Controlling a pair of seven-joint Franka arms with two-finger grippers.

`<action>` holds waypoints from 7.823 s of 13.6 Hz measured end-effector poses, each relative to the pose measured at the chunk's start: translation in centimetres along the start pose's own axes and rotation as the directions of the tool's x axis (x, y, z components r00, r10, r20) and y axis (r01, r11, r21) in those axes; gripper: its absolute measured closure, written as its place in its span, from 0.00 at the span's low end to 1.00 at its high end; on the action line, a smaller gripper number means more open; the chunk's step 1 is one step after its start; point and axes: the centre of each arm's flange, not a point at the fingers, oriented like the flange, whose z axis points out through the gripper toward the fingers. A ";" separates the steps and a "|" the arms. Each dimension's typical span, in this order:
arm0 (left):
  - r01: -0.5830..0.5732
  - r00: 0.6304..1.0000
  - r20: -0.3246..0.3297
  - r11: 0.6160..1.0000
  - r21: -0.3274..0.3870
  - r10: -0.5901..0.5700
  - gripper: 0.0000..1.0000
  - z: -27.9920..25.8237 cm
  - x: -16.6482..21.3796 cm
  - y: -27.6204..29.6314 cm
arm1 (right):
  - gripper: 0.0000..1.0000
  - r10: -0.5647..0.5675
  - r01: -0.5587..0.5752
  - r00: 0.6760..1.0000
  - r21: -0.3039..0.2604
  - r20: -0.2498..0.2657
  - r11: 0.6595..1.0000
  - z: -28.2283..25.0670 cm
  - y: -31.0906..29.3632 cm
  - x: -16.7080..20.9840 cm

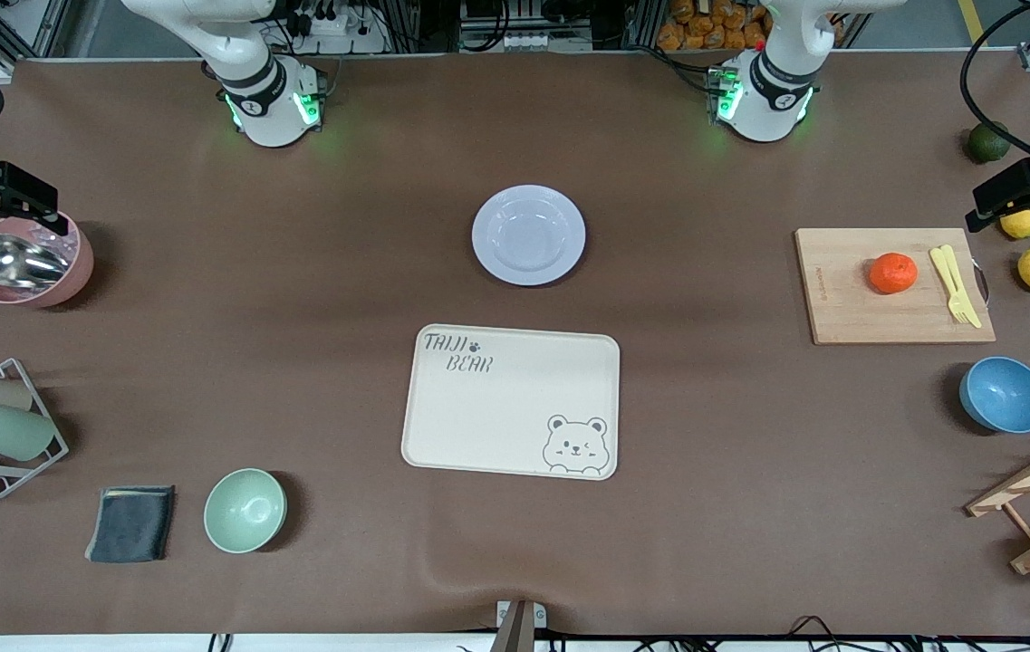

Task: Place orange and plate with both arms
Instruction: 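Reach the left gripper down to the orange on the cutting board, then close the left gripper on the orange while the right gripper reaches forward, then carry the orange with the left gripper over the white plate, then lower the orange onto the plate and open the left gripper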

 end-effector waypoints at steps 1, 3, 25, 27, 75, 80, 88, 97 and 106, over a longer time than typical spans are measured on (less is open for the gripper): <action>0.000 1.000 0.000 1.000 0.000 0.000 0.00 0.0 0.0 0.0 | 0.00 0.001 -0.001 1.000 0.000 0.001 1.000 0.0 0.0 0.0; 0.002 1.000 -0.002 1.000 0.000 -0.002 0.00 -0.1 0.0 -0.1 | 0.00 0.004 -0.004 1.000 0.001 0.004 1.000 0.2 0.2 0.0; 0.200 0.969 0.136 0.977 0.076 -0.209 0.00 30.2 -8.4 -12.8 | 0.00 0.006 -0.047 0.976 0.182 0.218 0.982 12.2 0.5 3.1; 0.227 0.962 0.137 0.971 0.078 -0.236 0.00 32.9 -8.8 -14.7 | 0.00 0.005 -0.055 0.973 0.212 0.230 0.976 13.2 0.4 3.4; 0.224 0.955 0.212 0.973 -0.053 -0.208 0.30 29.2 -2.7 25.2 | 0.00 -0.106 -0.247 0.924 0.784 0.368 0.569 39.2 -2.3 1.9; 0.305 0.925 0.249 0.952 -0.031 -0.288 0.30 33.5 -9.4 37.3 | 0.00 -0.093 -0.230 0.943 0.827 0.320 0.513 43.5 -6.6 0.6; 0.368 0.906 0.215 0.930 0.019 -0.364 0.30 42.1 -20.2 46.9 | 0.00 -0.099 -0.221 0.944 0.826 0.314 0.518 46.5 -11.5 -1.0; 0.386 0.897 0.215 0.922 0.040 -0.385 0.25 46.7 -22.0 48.8 | 0.02 -0.055 -0.249 0.949 0.846 0.311 0.471 49.2 -21.8 -2.5; 0.410 0.912 0.034 0.910 -0.055 -0.409 0.00 34.0 -13.2 45.1 | 0.09 -0.038 -0.247 0.956 0.869 0.291 0.430 52.0 -25.4 -3.8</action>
